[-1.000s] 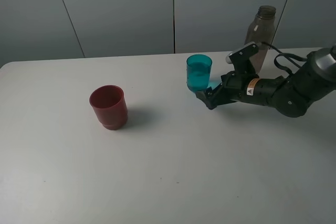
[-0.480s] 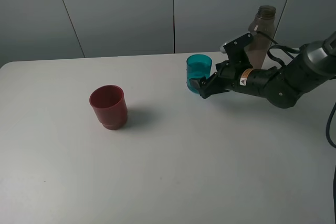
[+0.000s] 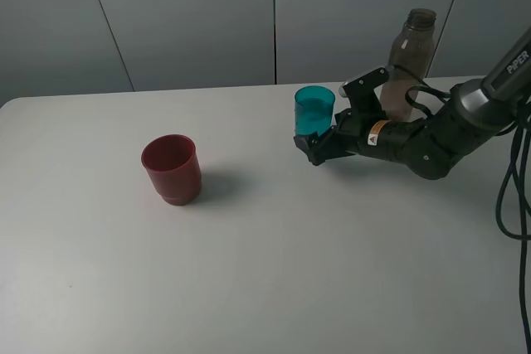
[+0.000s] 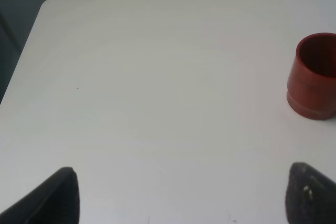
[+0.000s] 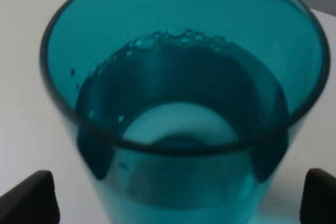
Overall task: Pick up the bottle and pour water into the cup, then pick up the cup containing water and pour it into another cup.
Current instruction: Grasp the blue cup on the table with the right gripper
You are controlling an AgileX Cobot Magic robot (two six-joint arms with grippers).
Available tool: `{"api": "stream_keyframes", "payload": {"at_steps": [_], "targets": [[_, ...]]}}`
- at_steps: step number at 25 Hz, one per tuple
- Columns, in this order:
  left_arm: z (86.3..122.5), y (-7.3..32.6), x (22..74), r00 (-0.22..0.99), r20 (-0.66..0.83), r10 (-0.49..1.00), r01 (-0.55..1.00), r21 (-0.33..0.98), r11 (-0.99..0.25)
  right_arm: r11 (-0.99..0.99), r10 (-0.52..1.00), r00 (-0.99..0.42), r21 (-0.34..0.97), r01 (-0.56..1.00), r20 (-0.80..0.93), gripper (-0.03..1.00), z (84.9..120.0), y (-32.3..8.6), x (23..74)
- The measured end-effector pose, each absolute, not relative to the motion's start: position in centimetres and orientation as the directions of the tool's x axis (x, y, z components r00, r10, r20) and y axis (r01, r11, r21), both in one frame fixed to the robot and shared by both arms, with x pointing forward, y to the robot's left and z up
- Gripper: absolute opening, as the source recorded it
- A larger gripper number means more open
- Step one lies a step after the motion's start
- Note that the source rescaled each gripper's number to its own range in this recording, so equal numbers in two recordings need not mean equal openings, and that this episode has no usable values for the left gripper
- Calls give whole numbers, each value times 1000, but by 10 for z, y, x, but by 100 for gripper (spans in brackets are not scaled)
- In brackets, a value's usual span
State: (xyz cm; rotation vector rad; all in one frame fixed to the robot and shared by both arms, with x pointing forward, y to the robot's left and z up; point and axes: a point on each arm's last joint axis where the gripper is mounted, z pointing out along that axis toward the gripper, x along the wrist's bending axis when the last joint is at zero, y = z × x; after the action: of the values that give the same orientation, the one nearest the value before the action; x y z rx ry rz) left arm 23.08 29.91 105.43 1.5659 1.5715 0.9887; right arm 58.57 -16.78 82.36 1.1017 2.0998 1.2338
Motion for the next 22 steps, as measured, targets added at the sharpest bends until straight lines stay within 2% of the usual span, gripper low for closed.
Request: {"api": "stream_keyframes", "payload": {"at_steps": [6, 14, 22], "targets": [[1054, 299, 231, -26, 38, 999, 467, 884, -21, 255, 827, -562, 890, 378, 1, 100, 829, -162, 595], [1054, 299, 231, -26, 38, 999, 467, 884, -21, 263, 825, -565, 887, 380, -3, 100, 813, -153, 603], [1054, 299, 231, -26, 38, 999, 467, 884, -21, 229, 835, -551, 909, 348, 0, 100, 818, -151, 609]]}}
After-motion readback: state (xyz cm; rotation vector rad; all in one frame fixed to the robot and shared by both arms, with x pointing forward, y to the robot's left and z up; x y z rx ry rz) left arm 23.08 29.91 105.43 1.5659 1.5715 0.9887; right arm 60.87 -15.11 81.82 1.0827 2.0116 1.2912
